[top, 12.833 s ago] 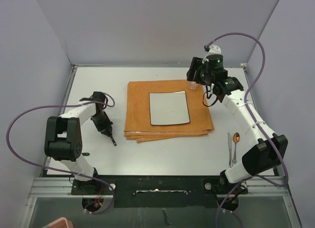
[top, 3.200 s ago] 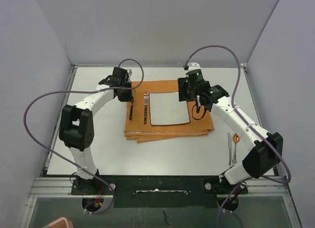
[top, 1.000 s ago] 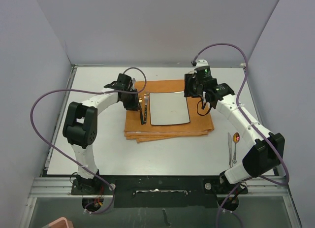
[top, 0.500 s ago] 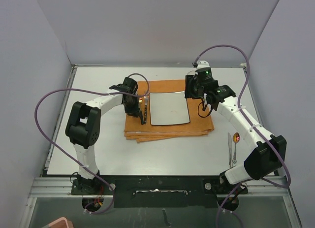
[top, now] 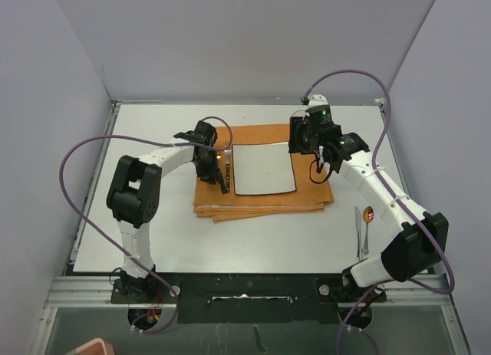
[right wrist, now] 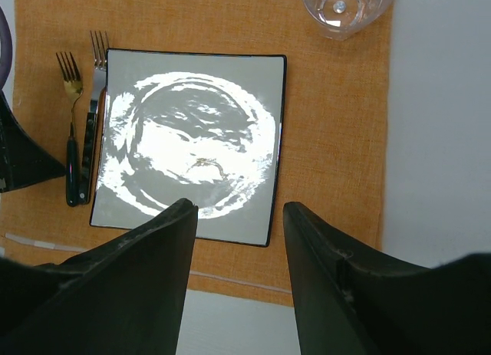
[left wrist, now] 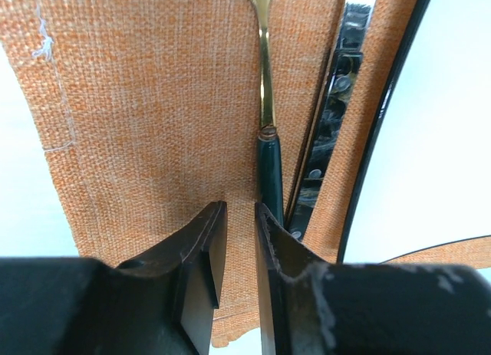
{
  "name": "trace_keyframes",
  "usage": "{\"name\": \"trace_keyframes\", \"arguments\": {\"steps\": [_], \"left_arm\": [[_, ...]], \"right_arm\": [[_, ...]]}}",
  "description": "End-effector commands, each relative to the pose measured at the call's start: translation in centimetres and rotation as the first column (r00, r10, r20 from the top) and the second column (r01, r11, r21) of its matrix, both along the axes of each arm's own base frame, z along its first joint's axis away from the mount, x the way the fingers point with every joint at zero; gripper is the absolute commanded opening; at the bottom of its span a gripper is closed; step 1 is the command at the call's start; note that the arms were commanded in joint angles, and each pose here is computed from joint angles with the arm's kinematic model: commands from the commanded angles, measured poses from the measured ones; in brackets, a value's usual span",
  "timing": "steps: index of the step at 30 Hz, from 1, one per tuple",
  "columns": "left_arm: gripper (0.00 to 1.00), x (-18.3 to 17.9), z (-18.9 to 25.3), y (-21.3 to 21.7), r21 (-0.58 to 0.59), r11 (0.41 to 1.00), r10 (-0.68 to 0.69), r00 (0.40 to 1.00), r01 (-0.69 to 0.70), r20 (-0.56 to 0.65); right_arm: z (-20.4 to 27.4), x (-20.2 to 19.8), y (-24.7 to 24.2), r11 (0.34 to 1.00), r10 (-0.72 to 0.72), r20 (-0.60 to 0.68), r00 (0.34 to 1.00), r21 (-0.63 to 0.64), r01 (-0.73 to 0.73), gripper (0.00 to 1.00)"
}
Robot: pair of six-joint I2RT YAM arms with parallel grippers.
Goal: Set the dinner table for one person
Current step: Adjust the fork on the napkin.
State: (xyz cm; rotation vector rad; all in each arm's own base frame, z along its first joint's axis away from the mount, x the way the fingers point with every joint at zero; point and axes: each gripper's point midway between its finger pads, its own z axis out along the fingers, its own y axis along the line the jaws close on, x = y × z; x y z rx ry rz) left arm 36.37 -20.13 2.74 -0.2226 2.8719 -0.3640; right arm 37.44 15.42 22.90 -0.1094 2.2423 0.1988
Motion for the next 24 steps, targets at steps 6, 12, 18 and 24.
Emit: {"name": "trace_keyframes", "arguments": {"steps": [6, 12, 18, 24], "left_arm": [[0.25, 1.9, 4.1, -0.9, -0.032, 0.999, 0.035, 0.997, -0.033, 0.075], [0.27, 1.8, 2.9, -1.4, -0.069, 0.996, 0.064, 0.996, -0.06, 0.064], [0.27, 1.2, -0.2, -2.0, -0.089, 0.992, 0.091, 0.996, -0.09, -0.002], [0.26, 0.9, -2.4, -1.7, -0.061, 0.993, 0.1, 0.994, -0.103, -0.043]], "right_arm": [[2.0, 0.5, 0.0, 0.999, -0.019, 0.062, 0.998, 0.032, 0.017, 0.5], [1.8, 0.8, 0.1, 0.999, -0.021, 0.058, 0.998, 0.037, 0.019, 0.5], [1.7, 0.8, 0.3, 0.999, -0.018, 0.055, 0.998, 0.038, 0.015, 0.5], [1.9, 0.8, 0.2, 0.999, -0.02, 0.06, 0.998, 0.035, 0.018, 0.49]]}}
